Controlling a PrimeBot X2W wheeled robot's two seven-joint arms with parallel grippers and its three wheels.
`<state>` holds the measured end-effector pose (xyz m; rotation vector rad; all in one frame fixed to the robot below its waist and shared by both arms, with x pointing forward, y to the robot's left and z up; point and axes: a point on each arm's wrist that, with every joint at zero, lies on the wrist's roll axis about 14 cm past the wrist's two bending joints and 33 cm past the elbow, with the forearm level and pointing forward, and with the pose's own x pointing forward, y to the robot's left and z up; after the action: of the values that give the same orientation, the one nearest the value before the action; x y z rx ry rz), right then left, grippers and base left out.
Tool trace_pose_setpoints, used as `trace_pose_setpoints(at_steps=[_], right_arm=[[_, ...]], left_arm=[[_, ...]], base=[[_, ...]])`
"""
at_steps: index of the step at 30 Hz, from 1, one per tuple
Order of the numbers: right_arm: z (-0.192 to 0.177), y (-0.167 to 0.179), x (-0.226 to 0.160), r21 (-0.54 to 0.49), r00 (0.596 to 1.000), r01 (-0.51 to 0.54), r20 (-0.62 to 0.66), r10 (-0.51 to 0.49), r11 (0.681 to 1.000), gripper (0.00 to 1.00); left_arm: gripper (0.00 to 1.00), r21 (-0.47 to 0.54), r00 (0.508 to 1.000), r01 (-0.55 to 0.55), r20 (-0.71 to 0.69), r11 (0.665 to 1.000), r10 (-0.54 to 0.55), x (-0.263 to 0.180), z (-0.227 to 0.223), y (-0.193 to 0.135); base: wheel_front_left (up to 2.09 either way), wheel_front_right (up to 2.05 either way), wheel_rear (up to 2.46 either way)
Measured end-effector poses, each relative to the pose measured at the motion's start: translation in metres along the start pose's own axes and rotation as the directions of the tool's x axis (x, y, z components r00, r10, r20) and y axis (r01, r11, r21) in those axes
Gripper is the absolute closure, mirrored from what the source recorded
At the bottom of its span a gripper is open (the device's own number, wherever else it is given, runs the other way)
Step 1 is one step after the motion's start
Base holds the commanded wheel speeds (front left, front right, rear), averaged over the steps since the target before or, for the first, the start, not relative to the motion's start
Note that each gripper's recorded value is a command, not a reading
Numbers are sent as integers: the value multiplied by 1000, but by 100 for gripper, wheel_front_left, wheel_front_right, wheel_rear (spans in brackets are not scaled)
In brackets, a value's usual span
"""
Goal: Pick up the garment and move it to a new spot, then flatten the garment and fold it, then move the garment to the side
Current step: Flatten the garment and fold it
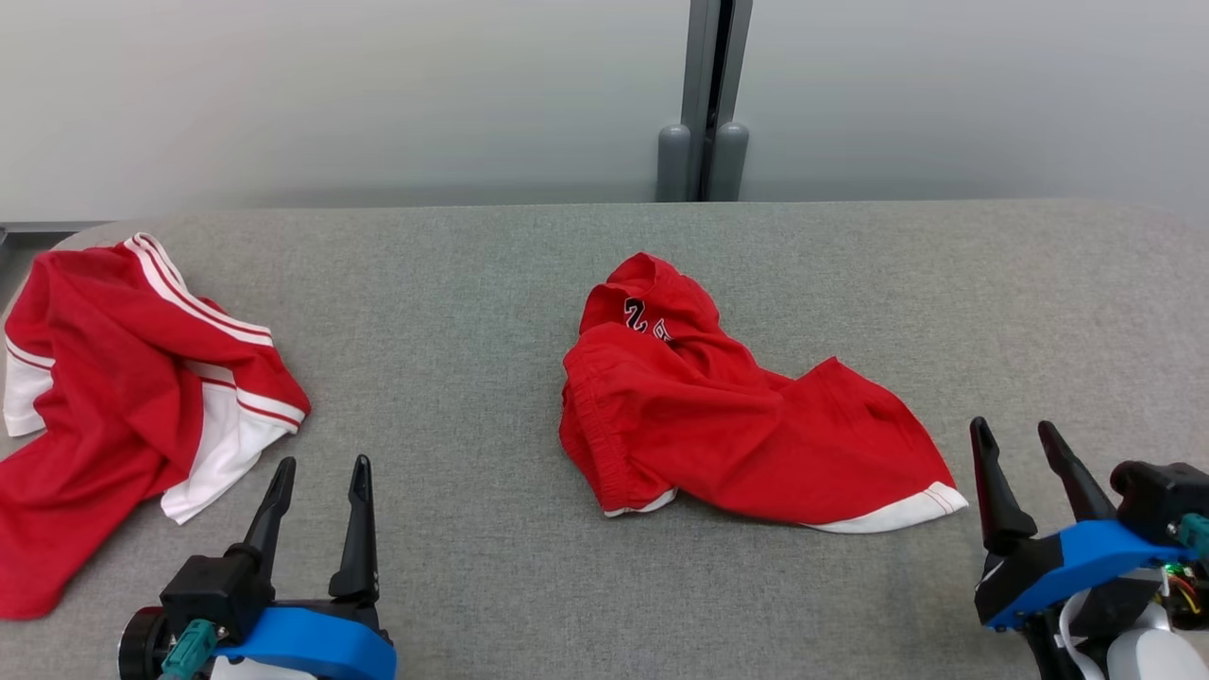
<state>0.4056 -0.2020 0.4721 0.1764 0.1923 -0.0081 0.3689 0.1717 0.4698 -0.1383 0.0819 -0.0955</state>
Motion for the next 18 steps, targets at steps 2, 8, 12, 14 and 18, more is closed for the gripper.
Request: trace_pose_setpoints(at_steps=[2,8,12,14,18], right_arm=[[7,3,-5,-21,999,-9,49,10,1000,0],[19,9,-24,-70,987,-24,157,35,997,0],[16,11,-37,-60,984,-30,171,40,998,0],[13,8,-43,-46,985,-25,167,32,999,0],[6,3,-52,-25,989,-12,149,15,1000,0]], left_arm=[[0,-4,1000,3,0,1000,-3,0,0,-2],[0,-11,1000,4,2,1000,-4,-6,-2,-4],[0,-12,1000,1,2,1000,-1,-13,-4,-4],[0,-11,1000,0,4,1000,0,-16,-4,-4],[0,-10,1000,-2,7,1000,2,-20,-4,-4]], base=[[0,0,0],[0,0,0],[0,0,0],[0,0,0],[0,0,0]])
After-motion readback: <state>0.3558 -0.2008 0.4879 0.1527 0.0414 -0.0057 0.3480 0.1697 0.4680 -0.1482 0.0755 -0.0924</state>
